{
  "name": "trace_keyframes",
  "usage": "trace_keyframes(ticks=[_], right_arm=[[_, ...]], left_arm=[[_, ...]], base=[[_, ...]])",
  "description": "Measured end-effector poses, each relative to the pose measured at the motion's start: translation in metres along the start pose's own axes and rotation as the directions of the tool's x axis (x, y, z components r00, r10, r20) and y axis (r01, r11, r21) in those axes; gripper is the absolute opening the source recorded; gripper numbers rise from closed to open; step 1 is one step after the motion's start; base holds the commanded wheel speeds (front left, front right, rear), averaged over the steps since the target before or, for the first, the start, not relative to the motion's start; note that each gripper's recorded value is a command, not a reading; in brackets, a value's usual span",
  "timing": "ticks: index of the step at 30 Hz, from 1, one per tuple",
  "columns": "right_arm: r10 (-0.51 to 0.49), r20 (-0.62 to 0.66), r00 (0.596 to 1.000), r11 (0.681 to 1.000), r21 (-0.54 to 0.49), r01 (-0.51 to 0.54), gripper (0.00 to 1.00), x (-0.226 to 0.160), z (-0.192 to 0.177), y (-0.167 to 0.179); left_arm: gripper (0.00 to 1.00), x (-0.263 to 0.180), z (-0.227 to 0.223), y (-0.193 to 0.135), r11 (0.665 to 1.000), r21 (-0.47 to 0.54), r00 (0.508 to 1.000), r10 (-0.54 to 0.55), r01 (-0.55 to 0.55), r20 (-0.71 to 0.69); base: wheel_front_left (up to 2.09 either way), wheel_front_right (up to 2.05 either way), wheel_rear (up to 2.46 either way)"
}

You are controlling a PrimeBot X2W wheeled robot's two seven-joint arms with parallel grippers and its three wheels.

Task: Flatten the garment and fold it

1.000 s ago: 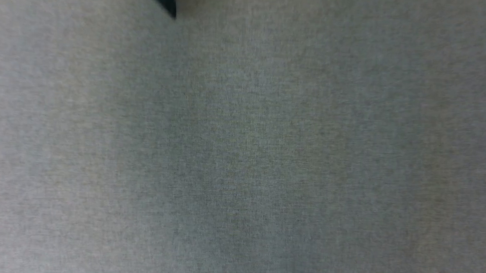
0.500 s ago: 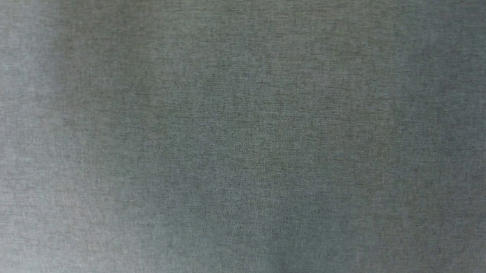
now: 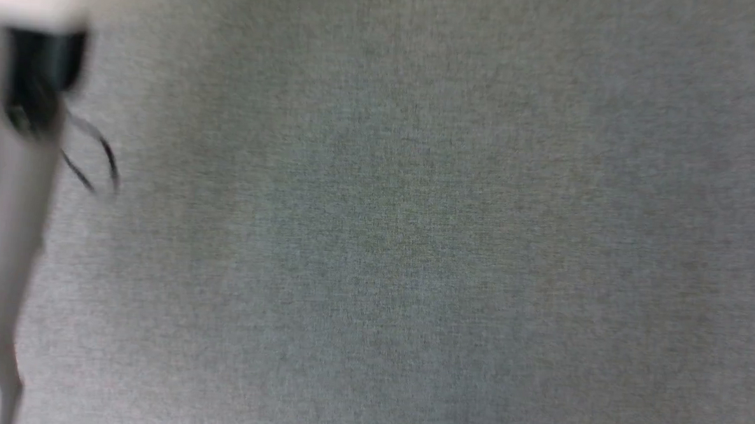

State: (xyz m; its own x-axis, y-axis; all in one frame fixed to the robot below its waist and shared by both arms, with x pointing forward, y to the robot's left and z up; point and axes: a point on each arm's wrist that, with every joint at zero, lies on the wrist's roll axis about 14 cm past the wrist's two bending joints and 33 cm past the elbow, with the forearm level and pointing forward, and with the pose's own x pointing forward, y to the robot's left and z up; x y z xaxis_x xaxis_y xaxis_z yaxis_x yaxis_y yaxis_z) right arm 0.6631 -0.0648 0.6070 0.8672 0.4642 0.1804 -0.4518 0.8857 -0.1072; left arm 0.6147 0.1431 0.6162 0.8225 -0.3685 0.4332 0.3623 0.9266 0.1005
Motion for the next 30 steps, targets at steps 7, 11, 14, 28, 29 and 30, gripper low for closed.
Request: trace_keyframes(ticks=[7, 11, 14, 28, 29, 30], right_arm=[[-0.004, -0.112, 0.994, 0.993, 0.118, 0.018, 0.0, -0.075, -0.023, 0.021], [-0.008, -0.158, 0.987, 0.977, 0.209, 0.042, 0.0, -0.115, -0.034, 0.042], [-0.02, -0.177, 0.984, 0.966, 0.249, 0.065, 0.0, -0.14, -0.034, 0.052], [-0.066, -0.35, 0.934, 0.918, 0.345, 0.194, 0.0, -0.236, -0.045, 0.075], [-0.065, -0.367, 0.928, 0.914, 0.35, 0.203, 0.0, -0.243, -0.047, 0.076], [-0.064, -0.386, 0.92, 0.911, 0.354, 0.211, 0.0, -0.249, -0.049, 0.077]], left_arm=[[0.0, -0.055, 0.014, -0.028, 0.999, -0.049, 0.999, 0.007, -0.009, -0.048], [0.0, -0.09, 0.014, -0.051, 0.997, -0.076, 0.994, -0.009, 0.001, -0.106], [0.0, -0.118, 0.01, -0.068, 0.995, -0.103, 0.986, -0.017, -0.001, -0.167], [0.0, -0.208, 0.002, -0.122, 0.977, -0.212, 0.908, -0.084, -0.006, -0.411], [0.0, -0.211, 0.004, -0.125, 0.975, -0.222, 0.903, -0.093, -0.002, -0.419], [0.0, -0.215, 0.005, -0.128, 0.973, -0.231, 0.898, -0.106, 0.005, -0.428]], base=[[0.0, 0.0, 0.0], [0.0, 0.0, 0.0], [0.0, 0.0, 0.0], [0.0, 0.0, 0.0], [0.0, 0.0, 0.0], [0.0, 0.0, 0.0]])
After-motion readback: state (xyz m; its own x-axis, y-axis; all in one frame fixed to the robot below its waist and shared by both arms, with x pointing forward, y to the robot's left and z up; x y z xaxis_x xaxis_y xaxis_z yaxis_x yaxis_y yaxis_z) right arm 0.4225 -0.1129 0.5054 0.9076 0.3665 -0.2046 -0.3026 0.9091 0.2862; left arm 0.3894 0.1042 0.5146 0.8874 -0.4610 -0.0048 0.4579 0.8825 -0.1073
